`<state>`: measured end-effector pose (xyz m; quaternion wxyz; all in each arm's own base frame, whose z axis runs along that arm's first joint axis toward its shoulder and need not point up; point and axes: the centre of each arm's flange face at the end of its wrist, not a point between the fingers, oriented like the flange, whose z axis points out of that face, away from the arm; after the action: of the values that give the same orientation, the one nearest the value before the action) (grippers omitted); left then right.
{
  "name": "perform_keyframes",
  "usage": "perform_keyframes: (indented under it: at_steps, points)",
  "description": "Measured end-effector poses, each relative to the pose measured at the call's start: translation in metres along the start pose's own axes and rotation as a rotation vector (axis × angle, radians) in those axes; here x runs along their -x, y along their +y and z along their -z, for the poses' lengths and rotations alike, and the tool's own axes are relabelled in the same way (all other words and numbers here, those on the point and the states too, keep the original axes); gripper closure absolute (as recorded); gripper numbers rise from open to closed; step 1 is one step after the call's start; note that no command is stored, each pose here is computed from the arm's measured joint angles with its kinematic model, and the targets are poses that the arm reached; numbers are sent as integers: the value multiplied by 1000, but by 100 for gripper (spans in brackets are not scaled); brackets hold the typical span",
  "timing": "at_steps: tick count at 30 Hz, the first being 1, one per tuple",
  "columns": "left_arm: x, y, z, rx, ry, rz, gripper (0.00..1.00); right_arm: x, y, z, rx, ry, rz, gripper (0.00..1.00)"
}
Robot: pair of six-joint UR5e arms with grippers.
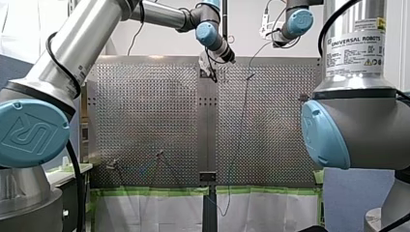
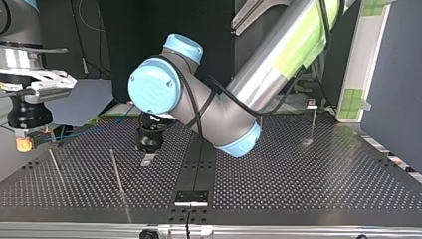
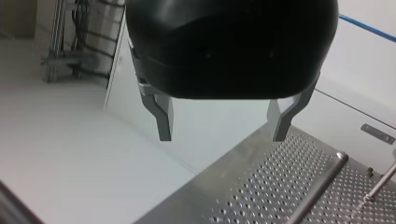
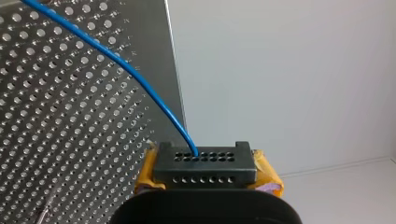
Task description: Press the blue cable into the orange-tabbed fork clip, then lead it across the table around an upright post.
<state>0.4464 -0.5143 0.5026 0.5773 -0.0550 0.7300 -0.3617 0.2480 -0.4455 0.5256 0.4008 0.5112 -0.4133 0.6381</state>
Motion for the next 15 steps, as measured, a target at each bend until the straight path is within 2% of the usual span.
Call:
perform_keyframes:
  at_steps: [7,11,15]
  points:
    - [-9,-3,8,2,69,41,0,0,0,-1,-5,1,3,100]
    - [-17,-10,15,-20,121,45,0,3,1,-3,-7,-3,5,100]
    - [-21,-16,18,-49,152,46,0,3,1,-3,-7,-2,5,100]
